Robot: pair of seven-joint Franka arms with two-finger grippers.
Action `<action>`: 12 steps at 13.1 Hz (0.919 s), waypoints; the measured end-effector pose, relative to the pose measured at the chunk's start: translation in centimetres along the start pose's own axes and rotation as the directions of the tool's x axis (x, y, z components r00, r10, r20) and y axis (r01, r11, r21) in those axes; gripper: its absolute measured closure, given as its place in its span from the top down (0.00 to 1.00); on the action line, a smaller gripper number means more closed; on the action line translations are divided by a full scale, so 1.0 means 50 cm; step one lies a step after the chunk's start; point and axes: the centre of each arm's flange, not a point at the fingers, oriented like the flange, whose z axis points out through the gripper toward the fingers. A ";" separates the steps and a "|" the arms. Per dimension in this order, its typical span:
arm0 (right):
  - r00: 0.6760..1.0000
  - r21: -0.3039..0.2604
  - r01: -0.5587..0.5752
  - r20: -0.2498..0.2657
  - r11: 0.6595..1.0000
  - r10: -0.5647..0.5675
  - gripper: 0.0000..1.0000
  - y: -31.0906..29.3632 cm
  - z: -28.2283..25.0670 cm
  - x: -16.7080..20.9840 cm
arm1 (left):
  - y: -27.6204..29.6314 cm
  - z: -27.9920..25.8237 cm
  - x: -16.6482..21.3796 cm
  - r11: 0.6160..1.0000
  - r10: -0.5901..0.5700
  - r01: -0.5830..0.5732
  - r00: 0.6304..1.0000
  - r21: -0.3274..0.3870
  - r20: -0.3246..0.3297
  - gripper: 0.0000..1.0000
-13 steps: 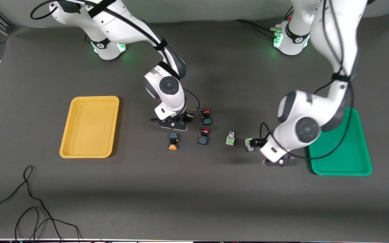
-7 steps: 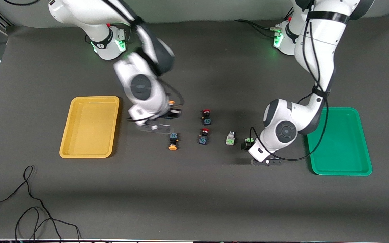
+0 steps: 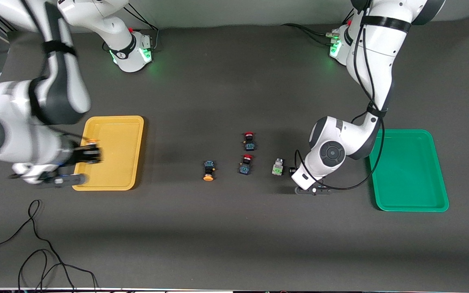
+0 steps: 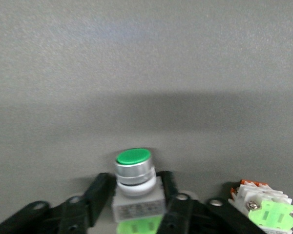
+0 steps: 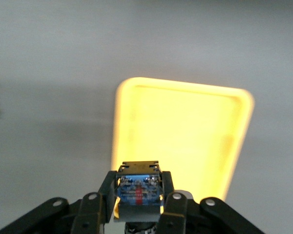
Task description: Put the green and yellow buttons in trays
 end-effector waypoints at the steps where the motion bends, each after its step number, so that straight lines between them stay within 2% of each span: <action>1: 1.000 -0.012 0.015 -0.024 1.000 -0.015 0.41 0.062 0.027 -0.006 | -0.001 -0.004 0.001 1.000 -0.002 0.002 1.000 0.000 -0.001 0.41; 3: 0.997 -0.033 0.012 -0.073 0.999 -0.014 0.41 0.128 0.128 -0.021 | -0.003 -0.005 0.000 1.000 -0.011 0.011 1.000 0.004 0.009 0.41; 5: 0.994 -0.015 0.007 -0.109 1.000 -0.009 0.41 0.144 0.261 -0.039 | -0.013 -0.034 -0.002 0.999 -0.039 0.038 0.998 0.022 0.046 0.41; 8: 0.994 0.065 0.023 -0.108 0.998 -0.016 0.41 0.141 0.414 -0.037 | -0.076 -0.176 0.005 0.993 -0.096 0.088 0.989 0.072 0.115 0.41; 11: 0.995 0.072 0.019 -0.096 0.997 -0.012 0.41 0.143 0.467 -0.026 | -0.201 -0.356 0.006 0.978 -0.182 0.159 0.968 0.136 0.174 0.41; 12: 0.994 0.073 0.015 -0.105 0.997 -0.007 0.46 0.144 0.460 -0.021 | -0.250 -0.400 0.007 0.970 -0.192 0.161 0.966 0.180 0.171 0.41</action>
